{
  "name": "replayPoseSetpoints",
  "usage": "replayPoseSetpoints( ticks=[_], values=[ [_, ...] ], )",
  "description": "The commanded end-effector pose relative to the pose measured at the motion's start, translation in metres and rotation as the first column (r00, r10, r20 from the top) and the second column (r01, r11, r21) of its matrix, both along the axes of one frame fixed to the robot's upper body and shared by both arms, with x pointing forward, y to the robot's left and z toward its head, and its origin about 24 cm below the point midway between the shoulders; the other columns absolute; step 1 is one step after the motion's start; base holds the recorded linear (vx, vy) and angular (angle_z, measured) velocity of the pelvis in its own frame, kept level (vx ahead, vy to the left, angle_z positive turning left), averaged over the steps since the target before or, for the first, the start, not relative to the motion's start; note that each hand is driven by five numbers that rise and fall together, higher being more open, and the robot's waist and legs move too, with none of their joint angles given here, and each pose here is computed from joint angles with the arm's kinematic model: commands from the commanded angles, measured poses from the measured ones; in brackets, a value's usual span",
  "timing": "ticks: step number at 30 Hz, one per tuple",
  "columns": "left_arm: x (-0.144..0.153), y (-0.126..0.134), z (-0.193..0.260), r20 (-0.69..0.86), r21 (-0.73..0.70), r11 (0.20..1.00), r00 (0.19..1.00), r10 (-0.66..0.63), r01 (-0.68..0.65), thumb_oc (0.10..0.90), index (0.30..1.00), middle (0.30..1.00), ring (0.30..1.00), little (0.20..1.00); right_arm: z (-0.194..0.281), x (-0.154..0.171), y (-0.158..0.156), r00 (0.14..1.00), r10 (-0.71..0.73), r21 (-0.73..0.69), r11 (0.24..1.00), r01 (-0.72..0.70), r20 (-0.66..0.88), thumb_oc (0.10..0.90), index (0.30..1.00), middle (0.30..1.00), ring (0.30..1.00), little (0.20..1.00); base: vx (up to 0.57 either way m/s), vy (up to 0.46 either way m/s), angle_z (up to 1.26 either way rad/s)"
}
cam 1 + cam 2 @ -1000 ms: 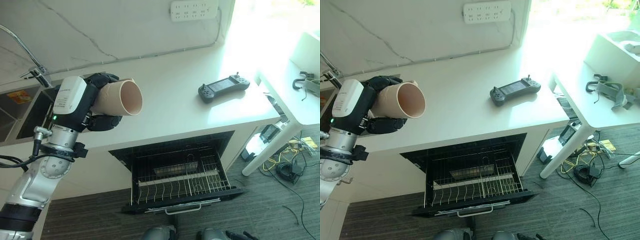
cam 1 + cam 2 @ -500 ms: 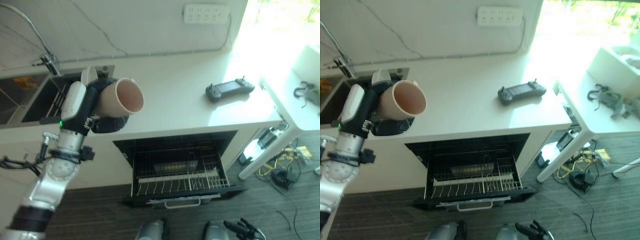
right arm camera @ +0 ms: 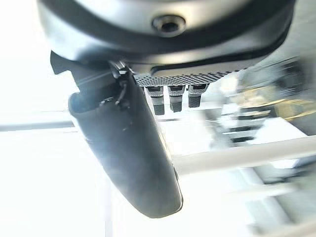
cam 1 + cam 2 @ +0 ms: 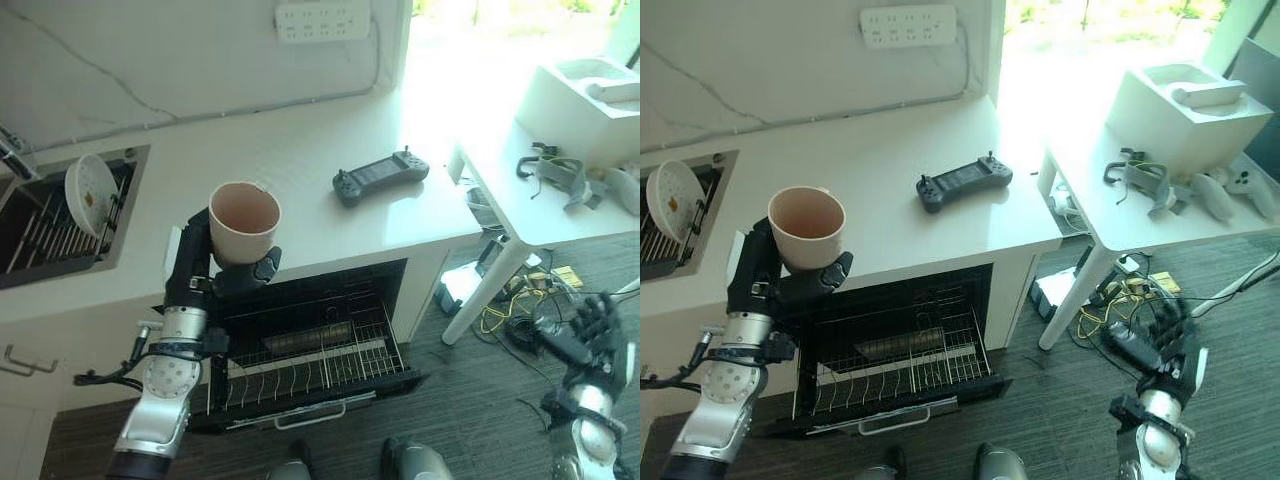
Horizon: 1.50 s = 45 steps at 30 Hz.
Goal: Place the dishes in the dishwasher.
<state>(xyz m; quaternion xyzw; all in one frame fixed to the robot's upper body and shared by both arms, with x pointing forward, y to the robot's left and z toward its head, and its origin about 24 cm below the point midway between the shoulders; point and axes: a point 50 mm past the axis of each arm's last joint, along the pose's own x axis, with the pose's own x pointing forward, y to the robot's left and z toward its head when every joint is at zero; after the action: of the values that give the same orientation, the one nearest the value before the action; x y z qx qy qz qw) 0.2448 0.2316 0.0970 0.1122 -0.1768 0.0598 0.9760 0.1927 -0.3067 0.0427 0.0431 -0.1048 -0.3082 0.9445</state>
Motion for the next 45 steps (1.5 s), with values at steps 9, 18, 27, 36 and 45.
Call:
replayPoseSetpoints(
  ticks=[9, 18, 27, 36, 45],
  values=[
    [0.014, -0.024, 0.035, 0.269, -0.232, 0.972, 0.957, 0.106, -0.043, 0.400, 0.300, 0.300, 0.300, 0.300, 0.098, 0.029, 0.080, 0.700, 0.556, -0.298, 0.831, -0.470, 0.447, 0.800, 0.900, 0.900, 0.900, 0.900, -0.02, 0.010, -0.13],
    [0.020, -0.076, 0.044, 0.421, -0.168, 0.978, 0.888, 0.183, -0.121, 0.400, 0.300, 0.300, 0.300, 0.300, 0.120, 0.046, 0.173, 0.378, 0.807, -0.344, 0.550, -0.761, 0.454, 0.800, 0.900, 0.900, 0.900, 0.900, -0.01, -0.025, -0.03],
    [0.028, -0.094, 0.043, 0.433, -0.108, 0.984, 0.885, 0.172, -0.139, 0.400, 0.300, 0.300, 0.300, 0.300, 0.131, 0.063, 0.203, 0.341, 0.814, -0.309, 0.514, -0.800, 0.471, 0.800, 0.900, 0.900, 0.900, 0.900, 0.00, -0.018, 0.07],
    [0.033, -0.101, 0.036, 0.406, -0.061, 0.988, 0.901, 0.156, -0.143, 0.400, 0.300, 0.300, 0.300, 0.300, 0.142, 0.074, 0.225, 0.290, 0.854, -0.311, 0.443, -0.841, 0.432, 0.800, 0.900, 0.900, 0.900, 0.900, -0.01, -0.022, 0.11],
    [0.038, -0.110, 0.032, 0.391, -0.068, 0.989, 0.909, 0.146, -0.130, 0.400, 0.300, 0.300, 0.300, 0.300, 0.142, 0.085, 0.244, 0.265, 0.882, -0.270, 0.384, -0.883, 0.389, 0.800, 0.900, 0.900, 0.900, 0.900, 0.00, -0.014, 0.09]
  ],
)
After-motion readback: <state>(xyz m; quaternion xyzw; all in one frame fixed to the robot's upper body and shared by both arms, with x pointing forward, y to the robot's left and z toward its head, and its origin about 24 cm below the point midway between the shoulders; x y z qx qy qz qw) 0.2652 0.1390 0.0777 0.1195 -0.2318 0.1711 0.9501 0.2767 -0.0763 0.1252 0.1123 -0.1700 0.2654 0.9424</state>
